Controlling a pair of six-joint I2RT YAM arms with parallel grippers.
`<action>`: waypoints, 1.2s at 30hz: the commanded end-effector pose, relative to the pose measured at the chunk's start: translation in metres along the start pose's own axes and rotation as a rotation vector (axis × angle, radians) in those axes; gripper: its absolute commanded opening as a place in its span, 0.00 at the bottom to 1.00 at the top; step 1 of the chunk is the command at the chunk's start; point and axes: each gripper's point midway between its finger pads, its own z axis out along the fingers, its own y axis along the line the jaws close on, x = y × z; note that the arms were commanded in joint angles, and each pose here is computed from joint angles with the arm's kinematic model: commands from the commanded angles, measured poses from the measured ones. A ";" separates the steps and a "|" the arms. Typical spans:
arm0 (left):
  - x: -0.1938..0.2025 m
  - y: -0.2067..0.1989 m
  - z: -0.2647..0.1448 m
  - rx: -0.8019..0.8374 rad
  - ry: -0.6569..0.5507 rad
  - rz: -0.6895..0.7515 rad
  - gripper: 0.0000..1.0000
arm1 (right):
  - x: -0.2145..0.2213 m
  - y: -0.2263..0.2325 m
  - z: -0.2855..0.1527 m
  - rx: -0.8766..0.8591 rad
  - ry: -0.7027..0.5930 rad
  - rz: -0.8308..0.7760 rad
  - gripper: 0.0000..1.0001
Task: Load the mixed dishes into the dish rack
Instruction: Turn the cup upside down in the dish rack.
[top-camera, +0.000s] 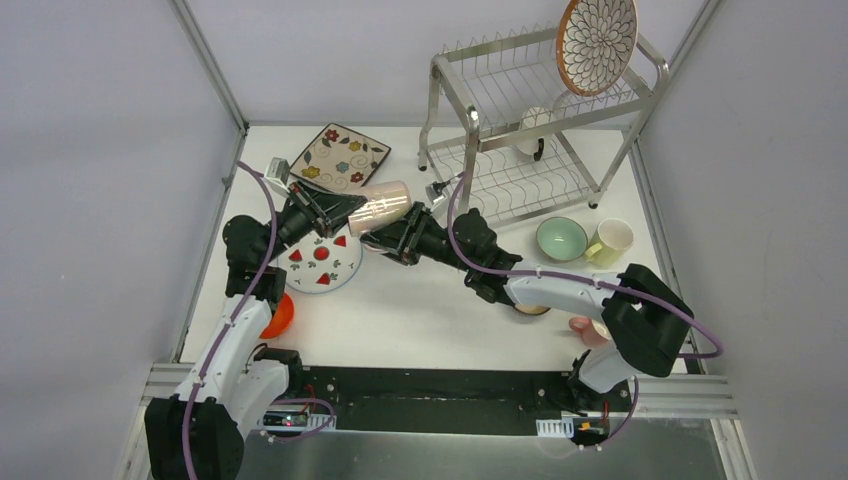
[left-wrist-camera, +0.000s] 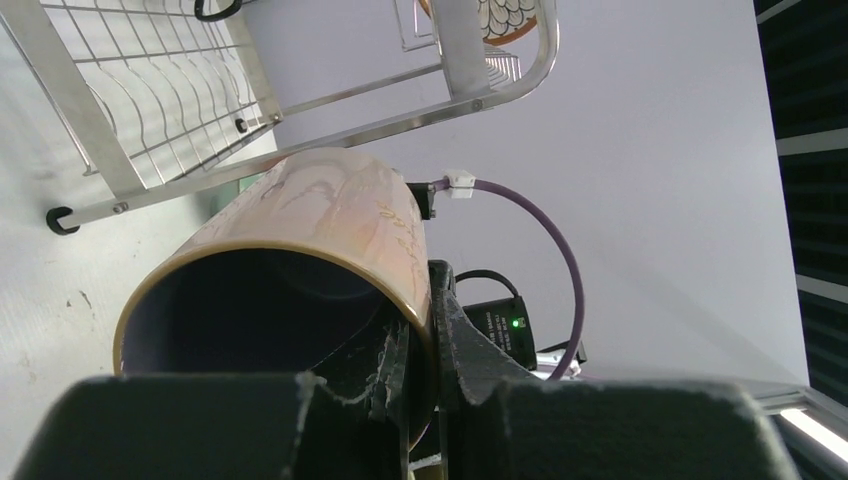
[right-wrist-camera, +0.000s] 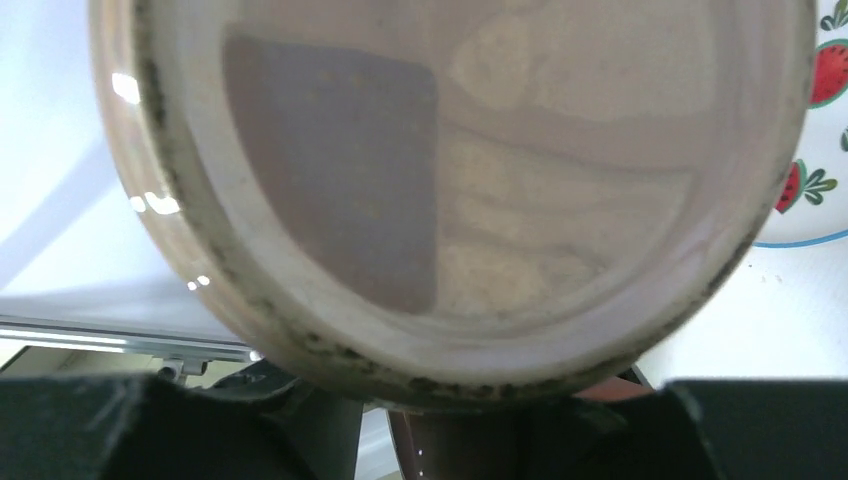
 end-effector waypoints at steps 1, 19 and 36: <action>0.014 -0.032 -0.005 0.114 0.034 0.069 0.00 | -0.010 0.060 -0.004 -0.221 -0.034 -0.029 0.37; 0.021 0.001 -0.013 0.016 0.031 0.004 0.34 | -0.012 0.047 -0.018 -0.243 -0.073 0.003 0.00; 0.020 0.035 -0.017 -0.204 0.025 0.003 0.99 | -0.016 0.013 -0.064 -0.097 -0.172 -0.013 0.00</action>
